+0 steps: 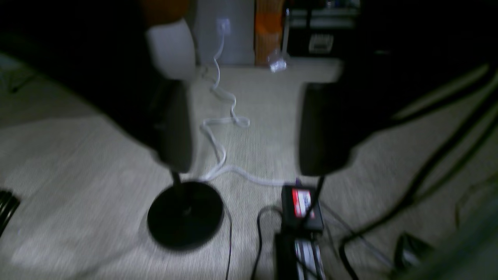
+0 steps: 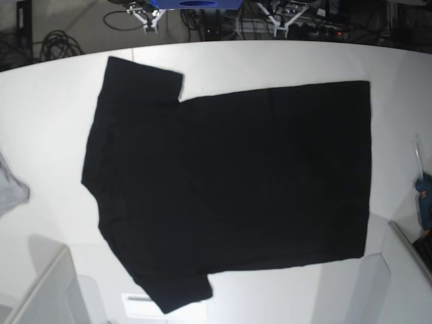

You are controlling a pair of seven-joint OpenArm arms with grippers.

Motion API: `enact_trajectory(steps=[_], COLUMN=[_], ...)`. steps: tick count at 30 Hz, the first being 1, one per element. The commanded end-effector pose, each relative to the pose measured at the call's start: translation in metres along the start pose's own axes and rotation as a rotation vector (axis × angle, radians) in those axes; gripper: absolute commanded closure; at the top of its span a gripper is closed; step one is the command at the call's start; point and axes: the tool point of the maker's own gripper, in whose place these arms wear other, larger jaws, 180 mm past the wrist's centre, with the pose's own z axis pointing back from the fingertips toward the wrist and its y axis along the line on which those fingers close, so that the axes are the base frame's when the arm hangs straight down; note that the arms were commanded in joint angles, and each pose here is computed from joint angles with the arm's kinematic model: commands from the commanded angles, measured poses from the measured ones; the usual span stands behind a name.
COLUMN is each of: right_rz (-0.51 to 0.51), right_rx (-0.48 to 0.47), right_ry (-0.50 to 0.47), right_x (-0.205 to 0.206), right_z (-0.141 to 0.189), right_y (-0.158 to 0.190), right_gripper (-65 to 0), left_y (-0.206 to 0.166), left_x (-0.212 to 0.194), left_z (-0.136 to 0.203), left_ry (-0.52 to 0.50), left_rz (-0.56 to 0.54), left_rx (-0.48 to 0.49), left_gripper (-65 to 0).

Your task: Fold the T-shirt properly

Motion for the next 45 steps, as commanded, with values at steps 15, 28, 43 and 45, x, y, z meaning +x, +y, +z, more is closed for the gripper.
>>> enact_trajectory(steps=[15, 28, 43, 45], right_rz=[0.001, 0.004, 0.008, -0.001], right_rx=[-0.007, -0.007, -0.025, -0.043], right_ry=[0.019, 0.017, 0.004, -0.009], right_x=[-0.017, -0.016, -0.015, -0.015], right_z=[0.0, 0.0, 0.0, 0.001], right_y=[-0.001, -0.001, -0.012, -0.024], right_gripper=[0.0, 0.0, 0.0, 0.0], left_y=[0.003, 0.002, 0.002, 0.002], left_x=[0.002, 0.007, -0.012, -0.025], left_z=[0.0, 0.002, 0.003, 0.005], left_ry=[-0.007, -0.042, -0.016, -0.003], left_rz=[0.003, 0.003, -0.014, -0.02], left_rx=[0.008, 0.008, 0.006, 0.006], left_gripper=[-37.2, 0.0, 0.0, 0.0])
